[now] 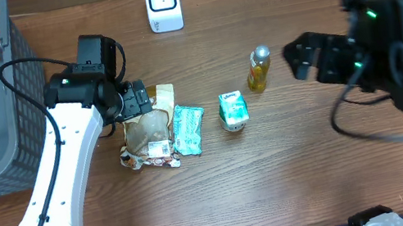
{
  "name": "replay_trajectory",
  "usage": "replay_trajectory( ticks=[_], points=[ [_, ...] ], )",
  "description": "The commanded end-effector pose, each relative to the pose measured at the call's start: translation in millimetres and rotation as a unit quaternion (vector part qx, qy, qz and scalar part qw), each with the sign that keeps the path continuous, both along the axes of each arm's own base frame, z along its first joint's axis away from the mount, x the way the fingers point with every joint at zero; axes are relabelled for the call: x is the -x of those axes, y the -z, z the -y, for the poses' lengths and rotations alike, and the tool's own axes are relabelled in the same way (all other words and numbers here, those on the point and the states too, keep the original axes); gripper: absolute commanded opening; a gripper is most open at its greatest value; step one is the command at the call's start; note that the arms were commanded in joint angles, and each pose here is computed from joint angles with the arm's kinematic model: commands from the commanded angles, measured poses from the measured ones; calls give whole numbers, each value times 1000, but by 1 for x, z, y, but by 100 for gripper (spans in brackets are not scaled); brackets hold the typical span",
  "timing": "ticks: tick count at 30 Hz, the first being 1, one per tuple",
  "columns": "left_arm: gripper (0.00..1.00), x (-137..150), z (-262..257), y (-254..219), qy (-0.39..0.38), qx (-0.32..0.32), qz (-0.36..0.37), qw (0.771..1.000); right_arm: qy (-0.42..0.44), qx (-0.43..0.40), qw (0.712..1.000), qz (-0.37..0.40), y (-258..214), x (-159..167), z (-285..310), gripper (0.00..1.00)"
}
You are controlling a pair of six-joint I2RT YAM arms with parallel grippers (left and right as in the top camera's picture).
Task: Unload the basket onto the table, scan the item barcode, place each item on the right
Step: 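Reach the right gripper toward the green Kleenex pack beside the jar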
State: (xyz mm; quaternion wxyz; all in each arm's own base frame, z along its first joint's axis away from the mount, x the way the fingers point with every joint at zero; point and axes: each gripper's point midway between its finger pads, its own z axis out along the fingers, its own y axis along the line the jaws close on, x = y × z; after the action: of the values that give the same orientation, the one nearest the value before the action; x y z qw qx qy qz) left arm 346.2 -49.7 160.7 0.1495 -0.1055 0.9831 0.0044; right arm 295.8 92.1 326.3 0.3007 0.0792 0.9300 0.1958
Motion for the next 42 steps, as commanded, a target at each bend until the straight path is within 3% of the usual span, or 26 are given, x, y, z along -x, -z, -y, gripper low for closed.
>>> replay_trajectory(
  ticks=[1, 3, 6, 11, 16, 24, 32, 42],
  points=[
    [100, -2, -1, -6, -1, -3, 9, 1000, -88, -77, 992, -40, 5, 2, -40, 82],
    [100, -2, -1, -6, -1, -3, 9, 1000, -86, -75, 991, -67, 20, -5, -42, 63],
    [100, -3, -1, -6, -1, -3, 9, 1000, -81, -75, 988, -108, 43, -12, -47, 47],
    [100, -2, -1, -6, -1, -3, 9, 1000, -90, 3, 984, -156, 87, -16, -63, 48],
    [100, -2, -1, -6, -1, -3, 9, 1000, -43, 90, 978, -181, 121, -19, -75, 49],
    [100, -2, -1, -6, -1, -3, 9, 1000, -66, 225, 954, -185, 183, -24, -113, 49],
    [100, -2, -1, -6, -1, -3, 9, 1000, -68, 281, 945, -156, 204, -34, -125, 48],
    [99, -2, -1, -6, -1, -3, 9, 1000, -77, 287, 937, -184, 229, -32, -130, 41]
  ],
)
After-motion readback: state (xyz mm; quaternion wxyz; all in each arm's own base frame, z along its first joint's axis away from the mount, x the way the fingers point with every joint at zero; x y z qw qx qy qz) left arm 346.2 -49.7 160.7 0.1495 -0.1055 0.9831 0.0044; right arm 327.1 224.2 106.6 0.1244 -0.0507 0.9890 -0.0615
